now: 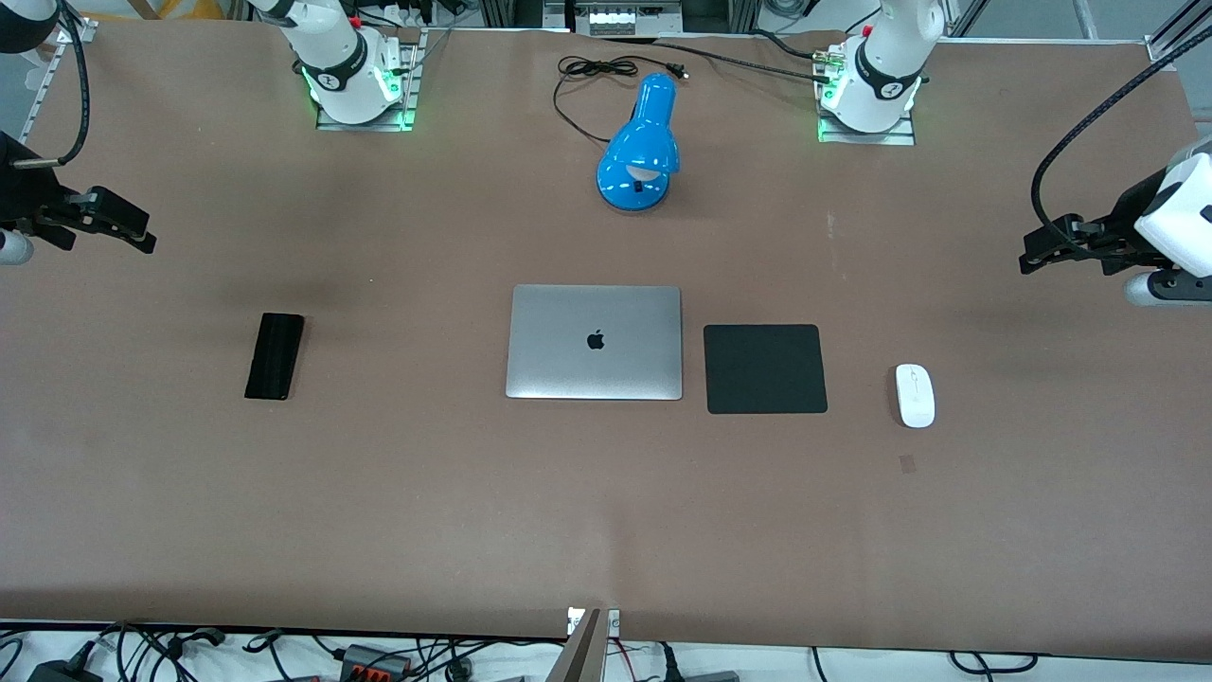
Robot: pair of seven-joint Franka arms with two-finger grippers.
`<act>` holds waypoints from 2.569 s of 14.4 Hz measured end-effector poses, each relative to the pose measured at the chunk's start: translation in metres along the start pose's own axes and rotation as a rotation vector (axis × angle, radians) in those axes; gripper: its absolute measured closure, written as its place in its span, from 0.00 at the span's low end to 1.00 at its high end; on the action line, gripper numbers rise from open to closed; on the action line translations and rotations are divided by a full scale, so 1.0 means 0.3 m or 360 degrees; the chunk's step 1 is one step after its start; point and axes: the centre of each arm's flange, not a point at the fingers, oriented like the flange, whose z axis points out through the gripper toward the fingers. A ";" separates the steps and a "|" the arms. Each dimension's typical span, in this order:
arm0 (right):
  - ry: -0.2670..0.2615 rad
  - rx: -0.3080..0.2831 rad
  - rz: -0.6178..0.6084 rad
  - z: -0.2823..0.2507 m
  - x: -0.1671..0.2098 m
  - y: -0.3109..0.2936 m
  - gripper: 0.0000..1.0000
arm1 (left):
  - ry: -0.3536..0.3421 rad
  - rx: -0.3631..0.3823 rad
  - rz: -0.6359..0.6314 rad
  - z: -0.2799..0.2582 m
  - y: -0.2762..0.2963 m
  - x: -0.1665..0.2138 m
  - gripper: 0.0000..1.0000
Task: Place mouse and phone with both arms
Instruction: 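Reach the right gripper to the phone while the left gripper reaches the mouse, then grasp the black phone with the right gripper while the left grasps the mouse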
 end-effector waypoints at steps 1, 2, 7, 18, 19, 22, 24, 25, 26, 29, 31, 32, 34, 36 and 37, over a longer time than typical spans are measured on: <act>0.0000 0.0000 0.0000 -0.001 -0.001 0.000 0.00 | -0.0002 0.0000 0.0000 0.003 -0.001 0.001 0.00; 0.0003 0.0000 0.0001 -0.004 -0.002 0.001 0.00 | -0.0005 -0.0001 -0.0001 0.006 -0.002 0.003 0.00; 0.0007 0.0000 0.0003 -0.014 -0.008 0.003 0.00 | -0.0029 -0.0004 -0.0010 0.033 -0.015 0.013 0.00; -0.0103 -0.0097 -0.0038 0.421 0.130 0.010 0.00 | -0.0194 -0.0086 -0.0042 0.643 -0.094 0.296 0.00; -0.0118 -0.0109 -0.0049 0.510 0.141 0.010 0.00 | -0.0213 -0.0069 -0.0036 0.704 -0.103 0.311 0.00; -0.0176 -0.0107 -0.0062 0.746 0.142 0.010 0.00 | -0.0191 -0.0050 -0.0024 0.878 -0.115 0.358 0.00; -0.0212 -0.0104 -0.0061 0.898 0.145 0.020 0.00 | -0.0138 -0.0056 -0.0021 1.011 -0.118 0.373 0.00; -0.0226 -0.0103 -0.0056 0.974 0.149 0.030 0.00 | -0.0118 -0.0061 -0.0016 1.083 -0.112 0.366 0.00; -0.0240 -0.0101 -0.0044 1.048 0.151 0.048 0.00 | -0.0101 -0.0053 -0.0002 1.150 -0.106 0.351 0.00; -0.0272 -0.0093 0.0005 1.228 0.144 0.118 0.00 | -0.0095 0.0002 0.0055 1.254 -0.103 0.311 0.00; -0.0284 -0.0053 0.0050 1.286 0.138 0.122 0.00 | -0.0102 0.0007 0.0062 1.261 -0.103 0.306 0.00; -0.0292 -0.0025 0.0073 1.300 0.137 0.115 0.00 | -0.0104 0.0010 0.0066 1.263 -0.103 0.305 0.00; -0.0300 -0.0002 0.0088 1.326 0.133 0.103 0.00 | -0.0111 0.0012 0.0069 1.270 -0.102 0.300 0.00; -0.0309 -0.0001 0.0087 1.355 0.130 0.099 0.00 | -0.0114 0.0009 0.0071 1.286 -0.100 0.296 0.00; -0.0316 -0.0001 0.0086 1.368 0.127 0.098 0.00 | -0.0114 0.0007 0.0071 1.297 -0.100 0.295 0.00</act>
